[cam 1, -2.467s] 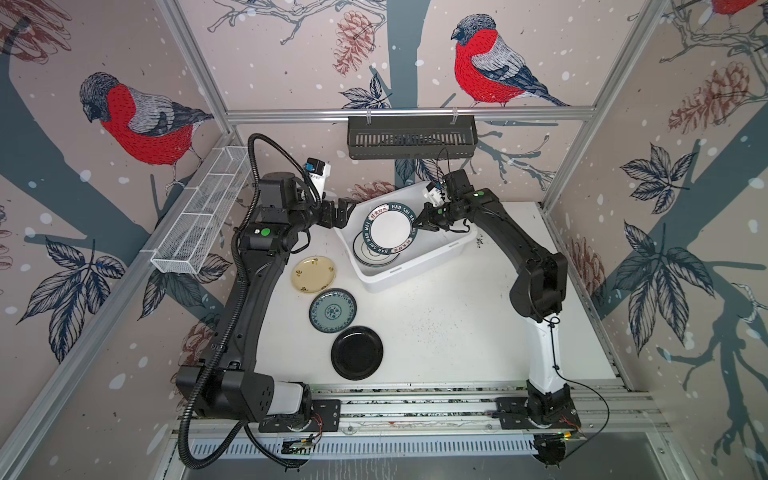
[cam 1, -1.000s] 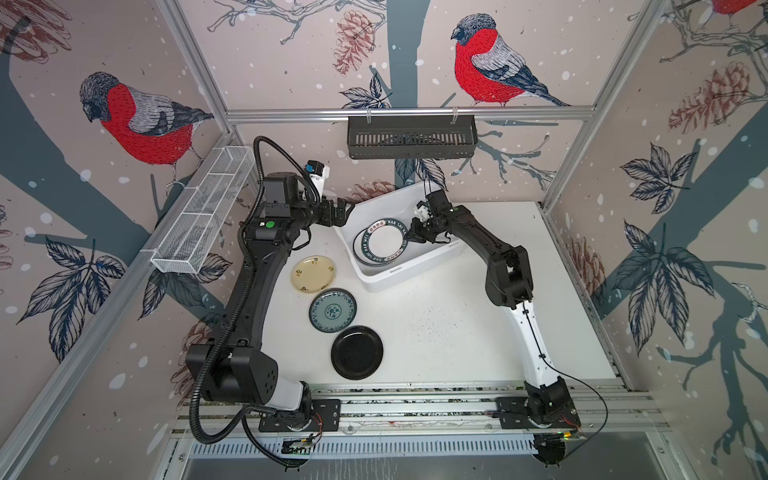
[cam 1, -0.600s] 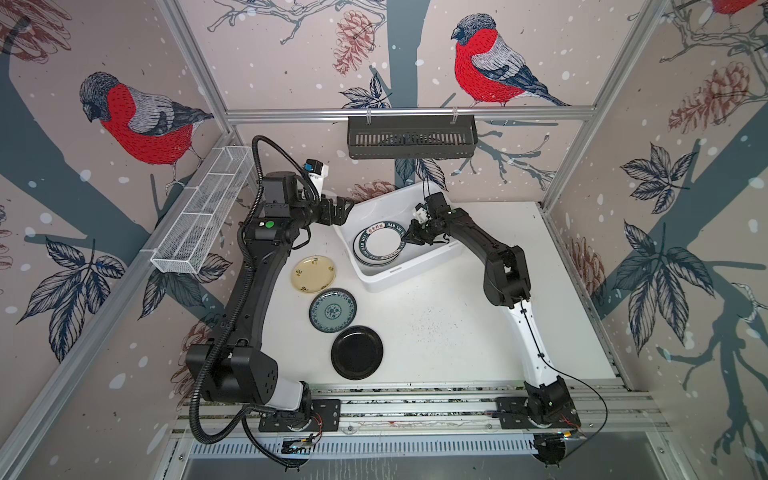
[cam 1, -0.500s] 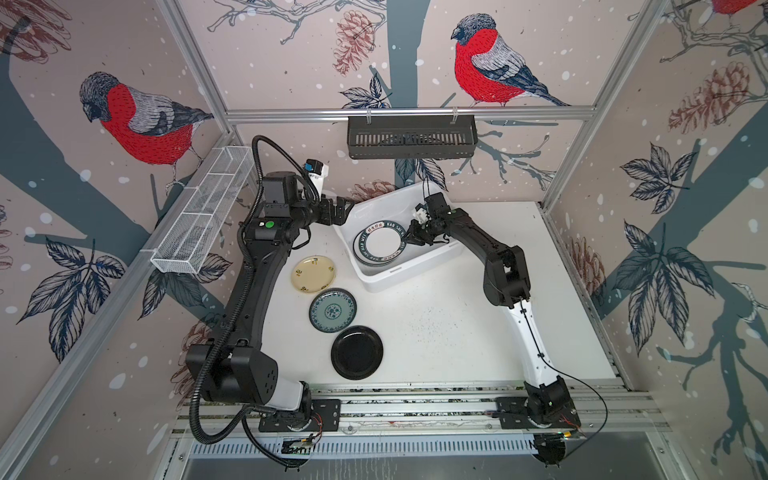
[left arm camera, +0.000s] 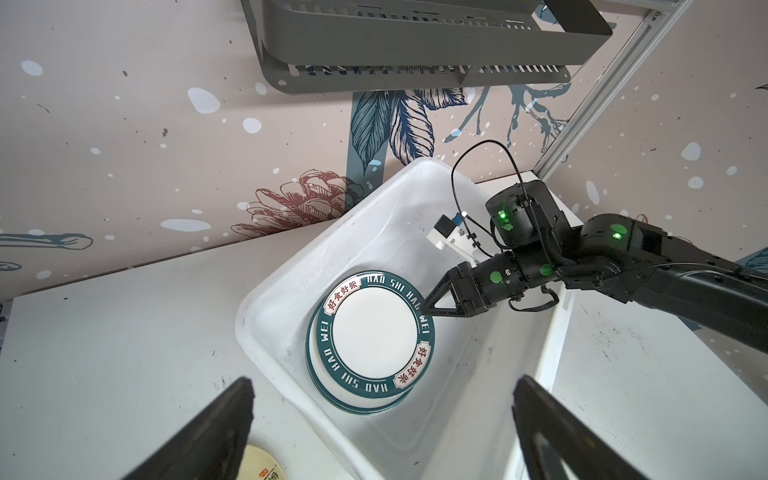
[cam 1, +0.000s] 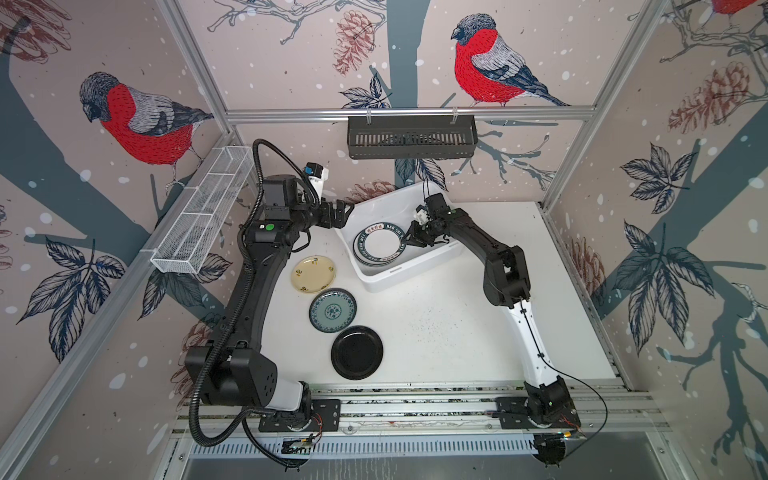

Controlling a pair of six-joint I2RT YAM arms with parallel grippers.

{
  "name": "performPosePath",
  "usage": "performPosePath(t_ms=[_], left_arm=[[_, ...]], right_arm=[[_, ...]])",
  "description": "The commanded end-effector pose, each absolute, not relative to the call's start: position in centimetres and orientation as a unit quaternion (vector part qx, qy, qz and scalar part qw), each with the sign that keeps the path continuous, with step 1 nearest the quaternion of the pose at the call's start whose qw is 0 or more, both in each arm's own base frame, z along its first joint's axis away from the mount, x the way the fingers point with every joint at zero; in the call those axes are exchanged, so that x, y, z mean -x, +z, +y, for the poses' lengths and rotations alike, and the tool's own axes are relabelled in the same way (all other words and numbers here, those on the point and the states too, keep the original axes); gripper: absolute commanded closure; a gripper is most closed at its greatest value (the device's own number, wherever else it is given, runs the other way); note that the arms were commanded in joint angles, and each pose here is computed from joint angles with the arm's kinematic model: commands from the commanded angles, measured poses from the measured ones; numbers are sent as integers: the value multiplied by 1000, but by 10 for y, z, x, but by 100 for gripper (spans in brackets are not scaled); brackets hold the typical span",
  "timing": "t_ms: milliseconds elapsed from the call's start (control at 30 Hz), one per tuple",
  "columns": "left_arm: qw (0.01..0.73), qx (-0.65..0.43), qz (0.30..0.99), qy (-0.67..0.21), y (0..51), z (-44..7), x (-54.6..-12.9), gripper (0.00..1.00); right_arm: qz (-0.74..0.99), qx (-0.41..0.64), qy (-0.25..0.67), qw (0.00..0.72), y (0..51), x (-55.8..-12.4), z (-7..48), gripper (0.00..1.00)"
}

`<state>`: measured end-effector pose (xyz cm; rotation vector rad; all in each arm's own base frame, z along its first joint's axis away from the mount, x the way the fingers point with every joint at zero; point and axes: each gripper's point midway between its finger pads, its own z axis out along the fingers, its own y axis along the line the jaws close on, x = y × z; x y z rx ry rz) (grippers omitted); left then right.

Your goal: Place the plates into the plastic bin on the countertop

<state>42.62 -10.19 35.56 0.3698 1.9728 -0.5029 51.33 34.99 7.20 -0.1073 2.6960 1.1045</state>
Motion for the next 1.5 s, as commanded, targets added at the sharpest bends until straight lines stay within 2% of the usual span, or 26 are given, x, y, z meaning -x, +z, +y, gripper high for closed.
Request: performPosePath(t_ms=[0, 267, 1033, 1133, 1267, 1467], left_arm=[[529, -163, 805, -215, 367, -104, -426, 4], [531, -166, 804, -211, 368, -102, -426, 3], [527, -168, 806, -210, 361, -98, -423, 3], [531, -176, 806, -195, 363, -94, -424, 3], [530, -189, 811, -163, 365, -83, -427, 3], [501, -165, 839, -136, 352, -68, -433, 3]], right_arm=[[924, 38, 362, 116, 71, -513, 347, 72], [926, 39, 352, 132, 82, -517, 346, 68], [927, 46, 348, 130, 78, -511, 358, 70], [927, 46, 333, 163, 96, -521, 351, 70], [916, 37, 328, 227, 149, -538, 334, 70], [898, 42, 319, 299, 228, -536, 310, 69]])
